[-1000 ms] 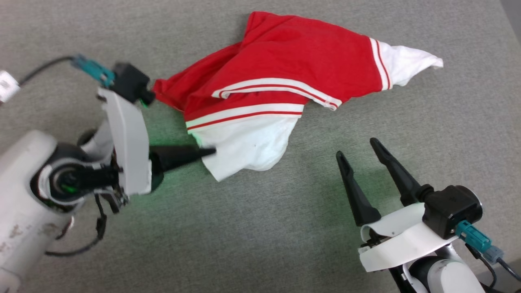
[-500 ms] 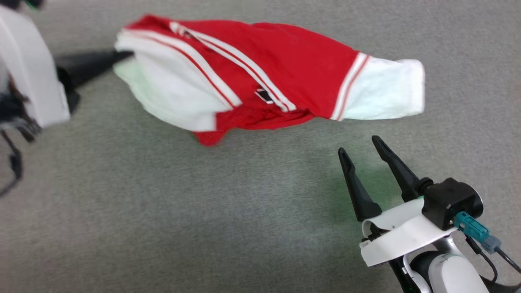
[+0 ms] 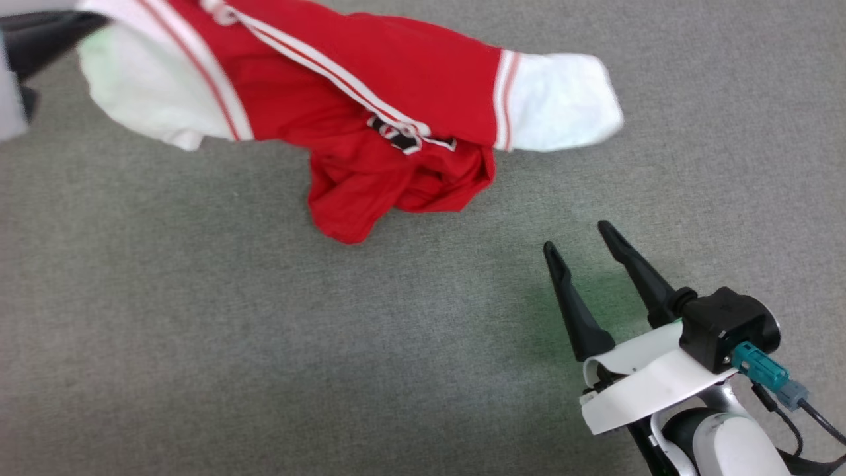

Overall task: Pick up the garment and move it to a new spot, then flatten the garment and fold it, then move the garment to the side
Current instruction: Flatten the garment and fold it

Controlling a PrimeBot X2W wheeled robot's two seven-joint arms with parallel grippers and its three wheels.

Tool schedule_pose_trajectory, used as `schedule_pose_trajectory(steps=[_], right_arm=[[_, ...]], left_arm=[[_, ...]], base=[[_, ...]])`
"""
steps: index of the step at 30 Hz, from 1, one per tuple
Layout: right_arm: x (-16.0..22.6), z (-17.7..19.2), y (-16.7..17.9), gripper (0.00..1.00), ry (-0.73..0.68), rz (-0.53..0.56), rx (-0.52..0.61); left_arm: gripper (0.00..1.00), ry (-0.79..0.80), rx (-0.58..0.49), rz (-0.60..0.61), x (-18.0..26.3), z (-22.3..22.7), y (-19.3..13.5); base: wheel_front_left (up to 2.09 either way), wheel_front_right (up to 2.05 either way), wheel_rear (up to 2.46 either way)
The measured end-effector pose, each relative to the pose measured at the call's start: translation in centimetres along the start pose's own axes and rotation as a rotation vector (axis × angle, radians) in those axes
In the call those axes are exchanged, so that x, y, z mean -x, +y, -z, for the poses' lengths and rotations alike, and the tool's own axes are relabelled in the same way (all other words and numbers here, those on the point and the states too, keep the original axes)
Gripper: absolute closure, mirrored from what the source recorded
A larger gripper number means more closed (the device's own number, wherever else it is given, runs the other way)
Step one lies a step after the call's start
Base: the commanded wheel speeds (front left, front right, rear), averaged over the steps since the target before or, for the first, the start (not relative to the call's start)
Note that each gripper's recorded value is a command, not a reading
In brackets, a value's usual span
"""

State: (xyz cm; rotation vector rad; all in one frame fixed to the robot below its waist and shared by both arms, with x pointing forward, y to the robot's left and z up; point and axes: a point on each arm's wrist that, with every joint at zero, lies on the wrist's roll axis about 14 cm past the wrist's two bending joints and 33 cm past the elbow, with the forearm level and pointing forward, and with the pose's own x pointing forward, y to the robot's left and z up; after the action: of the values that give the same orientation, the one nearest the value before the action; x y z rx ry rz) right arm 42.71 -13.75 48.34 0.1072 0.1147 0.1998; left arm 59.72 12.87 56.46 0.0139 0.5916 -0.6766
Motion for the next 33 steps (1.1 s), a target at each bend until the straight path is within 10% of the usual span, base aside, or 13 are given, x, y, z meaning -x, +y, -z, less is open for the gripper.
schedule_pose_trajectory(steps=[20, 22, 23, 33], right_arm=[[0.3, 2.6, -2.1, 0.0, 0.06, 0.066, 0.0], [0.3, 2.8, -2.4, 0.0, 0.07, 0.072, 0.007], [0.2, 3.0, -2.4, 0.0, 0.077, 0.072, 0.012], [-1.5, 2.3, -1.1, 0.0, 0.127, 0.016, 0.132]], left_arm=[[0.99, 0.161, 0.125, -0.273, -7.3, 13.6, 10.7], [0.28, 0.162, 0.117, -0.271, -7.8, 14.0, 10.7], [0.07, 0.16, 0.115, -0.268, -8.0, 14.1, 10.7], [0.0, -0.001, 0.065, -0.225, -5.8, 11.7, 8.6]], base=[[0.0, 0.0, 0.0], [0.0, 0.0, 0.0], [0.0, 0.0, 0.0], [0.0, 0.0, 0.0]])
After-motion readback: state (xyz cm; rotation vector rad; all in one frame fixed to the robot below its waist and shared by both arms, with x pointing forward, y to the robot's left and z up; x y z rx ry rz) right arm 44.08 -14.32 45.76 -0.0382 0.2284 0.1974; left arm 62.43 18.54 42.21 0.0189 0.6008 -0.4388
